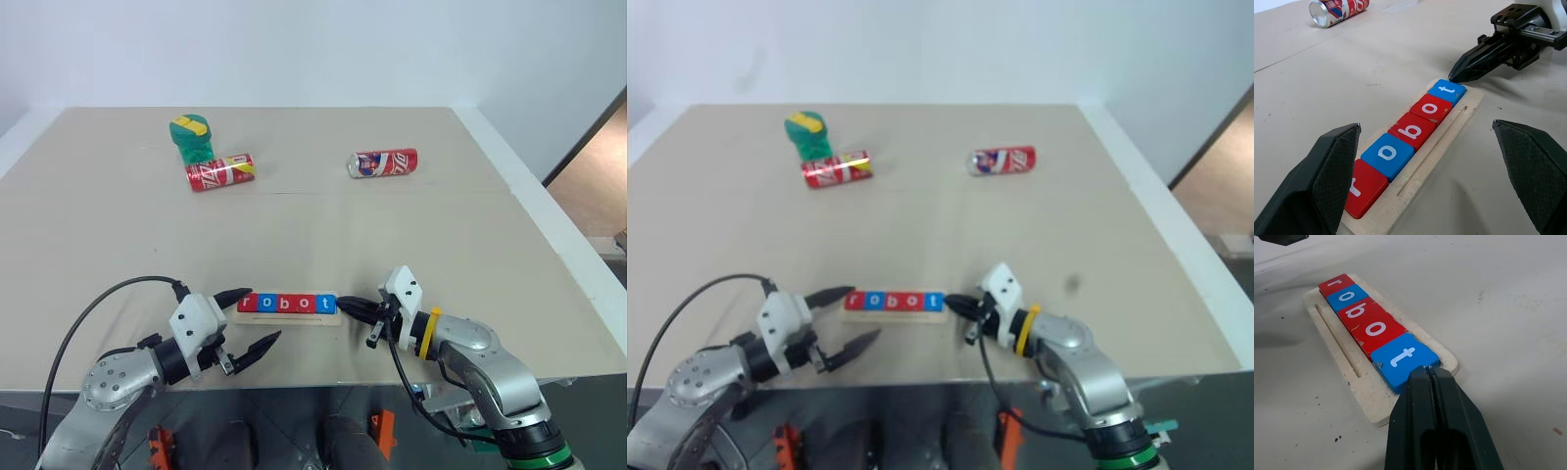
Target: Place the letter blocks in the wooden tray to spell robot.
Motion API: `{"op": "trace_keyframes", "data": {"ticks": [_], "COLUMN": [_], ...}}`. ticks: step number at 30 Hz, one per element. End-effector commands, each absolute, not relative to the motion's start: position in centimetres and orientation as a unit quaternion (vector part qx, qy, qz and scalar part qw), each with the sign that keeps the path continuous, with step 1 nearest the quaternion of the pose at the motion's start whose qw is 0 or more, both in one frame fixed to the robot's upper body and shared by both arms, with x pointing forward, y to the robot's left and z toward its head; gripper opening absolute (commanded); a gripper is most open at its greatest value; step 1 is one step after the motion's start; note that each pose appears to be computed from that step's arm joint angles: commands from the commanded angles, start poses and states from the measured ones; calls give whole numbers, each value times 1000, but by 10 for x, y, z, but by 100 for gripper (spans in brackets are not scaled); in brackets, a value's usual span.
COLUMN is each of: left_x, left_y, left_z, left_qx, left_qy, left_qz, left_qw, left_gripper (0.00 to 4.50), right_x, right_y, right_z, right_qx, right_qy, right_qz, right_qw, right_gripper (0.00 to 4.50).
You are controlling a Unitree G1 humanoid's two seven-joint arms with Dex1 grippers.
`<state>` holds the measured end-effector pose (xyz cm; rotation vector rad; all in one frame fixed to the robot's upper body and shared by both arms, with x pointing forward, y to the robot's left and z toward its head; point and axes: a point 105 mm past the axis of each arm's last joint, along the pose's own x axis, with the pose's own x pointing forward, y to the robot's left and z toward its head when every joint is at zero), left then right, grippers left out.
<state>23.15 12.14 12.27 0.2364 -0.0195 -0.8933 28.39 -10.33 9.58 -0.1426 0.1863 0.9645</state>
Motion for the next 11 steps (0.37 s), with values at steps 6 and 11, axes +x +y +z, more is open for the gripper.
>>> {"op": "trace_keyframes", "data": {"ticks": [6, 11], "left_x": [278, 305], "left_y": [191, 253], "left_z": [143, 155], "left_qx": [139, 161], "left_qy": [-12, 4], "left_qz": [-317, -242], "left_qw": [938, 957], "left_gripper": [450, 450], "right_x": [330, 339], "right_y": [-152, -175], "right_z": [139, 150], "right_qx": [-93, -103], "right_qy": [49, 74], "right_qz": [426, 485], "right_qw": [899, 865], "right_gripper": [196, 366]}}
